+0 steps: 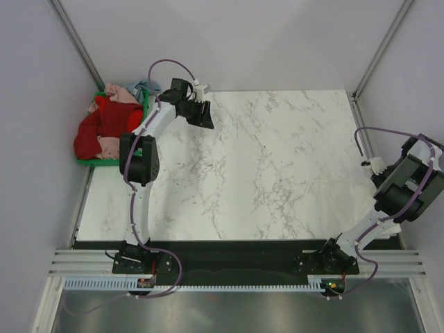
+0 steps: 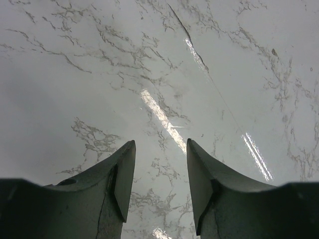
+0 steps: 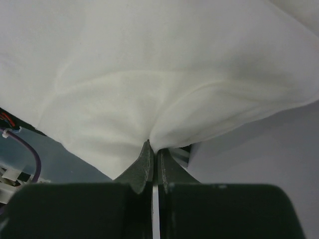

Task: Fold and stack the t-shirts
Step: Neatly place the folded tshirt to the corner, then reset both grippers

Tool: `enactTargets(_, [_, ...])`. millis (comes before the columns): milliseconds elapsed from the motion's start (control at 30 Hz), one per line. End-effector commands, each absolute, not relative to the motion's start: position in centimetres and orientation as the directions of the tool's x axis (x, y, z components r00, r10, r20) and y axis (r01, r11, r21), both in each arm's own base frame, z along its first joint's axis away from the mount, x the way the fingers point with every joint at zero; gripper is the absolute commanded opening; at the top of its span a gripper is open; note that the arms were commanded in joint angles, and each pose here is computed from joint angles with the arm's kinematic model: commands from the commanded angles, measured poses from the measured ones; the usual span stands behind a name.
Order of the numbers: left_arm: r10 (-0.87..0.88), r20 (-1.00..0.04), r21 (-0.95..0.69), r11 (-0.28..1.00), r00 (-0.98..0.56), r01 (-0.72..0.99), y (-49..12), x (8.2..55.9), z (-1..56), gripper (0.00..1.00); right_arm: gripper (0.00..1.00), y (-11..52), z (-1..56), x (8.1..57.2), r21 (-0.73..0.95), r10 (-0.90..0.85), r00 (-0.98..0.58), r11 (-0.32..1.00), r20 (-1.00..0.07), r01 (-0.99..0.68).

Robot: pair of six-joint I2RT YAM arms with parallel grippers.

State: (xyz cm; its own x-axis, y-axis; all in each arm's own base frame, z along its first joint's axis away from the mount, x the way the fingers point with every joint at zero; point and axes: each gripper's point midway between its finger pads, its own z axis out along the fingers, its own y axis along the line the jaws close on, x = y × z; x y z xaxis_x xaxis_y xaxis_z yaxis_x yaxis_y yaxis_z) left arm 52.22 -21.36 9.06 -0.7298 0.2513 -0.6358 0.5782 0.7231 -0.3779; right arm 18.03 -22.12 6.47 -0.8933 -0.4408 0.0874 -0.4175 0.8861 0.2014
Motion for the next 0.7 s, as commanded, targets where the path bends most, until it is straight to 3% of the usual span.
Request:
enactTargets(0, [0.264,-0.702,-0.334,0.699,-0.662,0.633,-21.5,53.1,11.6,0.53,0.0,-21.1,8.2,16.3,0.213,-0.462,-0.882,0.875,0.098,-0.435])
enactTargets(267, [0.259,-0.705,-0.338,0.695,-0.66,0.635,-21.8,53.4,11.7,0.53,0.0,-20.7,8.1,16.4,0.217,-0.428,-0.899,0.89,0.091,-0.402])
enactTargets(333, [0.258,-0.707,-0.338,0.696,-0.659,0.634,-21.7,53.3,11.9,0.54,0.36,-20.8,8.6,16.4,0.215,-0.435,-0.896,0.887,0.088,-0.409])
enactTargets(367, [0.257,-0.71,-0.334,0.697,-0.655,0.635,-21.6,53.4,12.1,0.55,0.49,-20.8,8.9,16.4,0.217,-0.445,-0.891,0.881,0.084,-0.42])
enactTargets(433, [0.256,-0.719,-0.321,0.701,-0.646,0.636,-21.4,53.4,12.9,0.56,0.62,-20.7,10.8,17.5,0.191,-0.443,-0.896,0.882,0.027,-0.43])
enactTargets(467, [0.255,-0.723,-0.315,0.706,-0.642,0.634,-21.2,53.4,13.3,0.57,0.93,-20.6,11.6,18.5,0.178,-0.439,-0.898,0.882,-0.022,-0.436])
enactTargets(500, [0.253,-0.726,-0.305,0.715,-0.64,0.629,-21.0,53.6,13.5,0.58,0.98,-21.3,13.4,20.0,0.112,-0.429,-0.9,0.893,-0.08,-0.436])
enactTargets(667, [0.221,-0.764,-0.292,0.719,-0.606,0.63,-21.4,53.8,16.9,0.63,0.98,-18.5,17.6,27.4,0.017,-0.461,-0.839,0.874,-0.288,-0.485])
